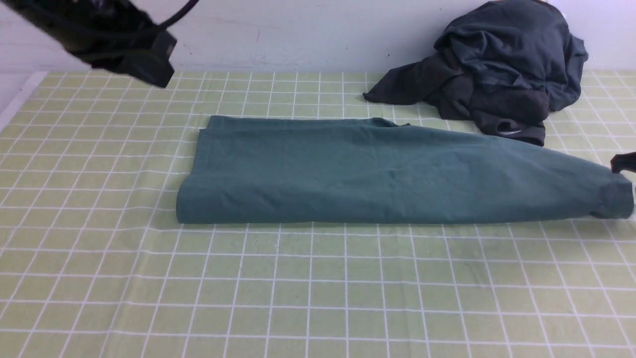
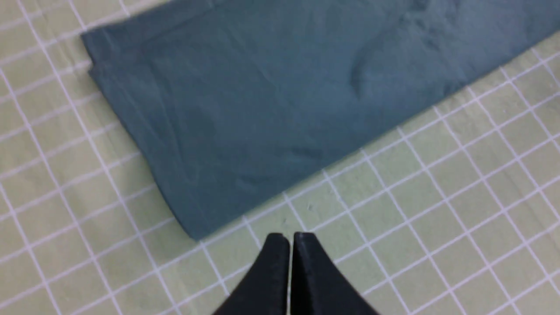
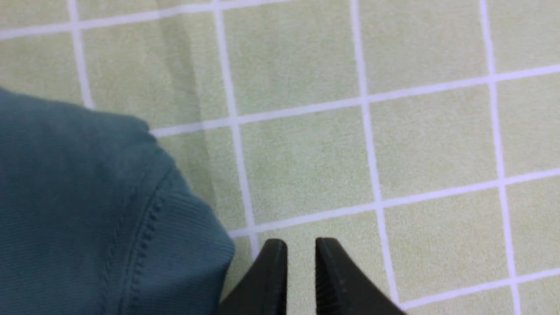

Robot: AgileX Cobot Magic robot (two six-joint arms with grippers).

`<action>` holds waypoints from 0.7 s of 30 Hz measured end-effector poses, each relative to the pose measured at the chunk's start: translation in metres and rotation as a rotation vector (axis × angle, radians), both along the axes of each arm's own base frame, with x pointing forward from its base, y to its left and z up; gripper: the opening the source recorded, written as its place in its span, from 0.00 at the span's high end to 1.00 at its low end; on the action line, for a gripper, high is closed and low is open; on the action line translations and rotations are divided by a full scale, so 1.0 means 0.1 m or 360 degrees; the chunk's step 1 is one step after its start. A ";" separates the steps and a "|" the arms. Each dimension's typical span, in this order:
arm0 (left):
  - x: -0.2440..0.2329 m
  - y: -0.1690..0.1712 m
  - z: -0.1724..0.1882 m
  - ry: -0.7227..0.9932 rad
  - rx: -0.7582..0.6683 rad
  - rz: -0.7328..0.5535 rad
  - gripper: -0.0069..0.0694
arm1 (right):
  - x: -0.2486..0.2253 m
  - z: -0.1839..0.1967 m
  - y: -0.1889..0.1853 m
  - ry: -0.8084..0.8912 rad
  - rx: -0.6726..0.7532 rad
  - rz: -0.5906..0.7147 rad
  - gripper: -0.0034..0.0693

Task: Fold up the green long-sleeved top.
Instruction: Use the right arm to clamp the right edge of the fabric

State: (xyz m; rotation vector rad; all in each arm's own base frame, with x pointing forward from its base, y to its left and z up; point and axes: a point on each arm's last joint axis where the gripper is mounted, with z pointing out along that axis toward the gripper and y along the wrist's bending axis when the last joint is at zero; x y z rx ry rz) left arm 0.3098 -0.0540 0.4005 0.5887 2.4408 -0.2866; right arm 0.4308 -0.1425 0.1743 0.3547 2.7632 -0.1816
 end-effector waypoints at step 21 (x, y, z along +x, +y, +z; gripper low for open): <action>-1.36 0.60 -0.76 -0.0518 0.0106 0.0594 0.91 | -0.11 0.26 0.14 0.0003 0.0241 -0.0087 0.39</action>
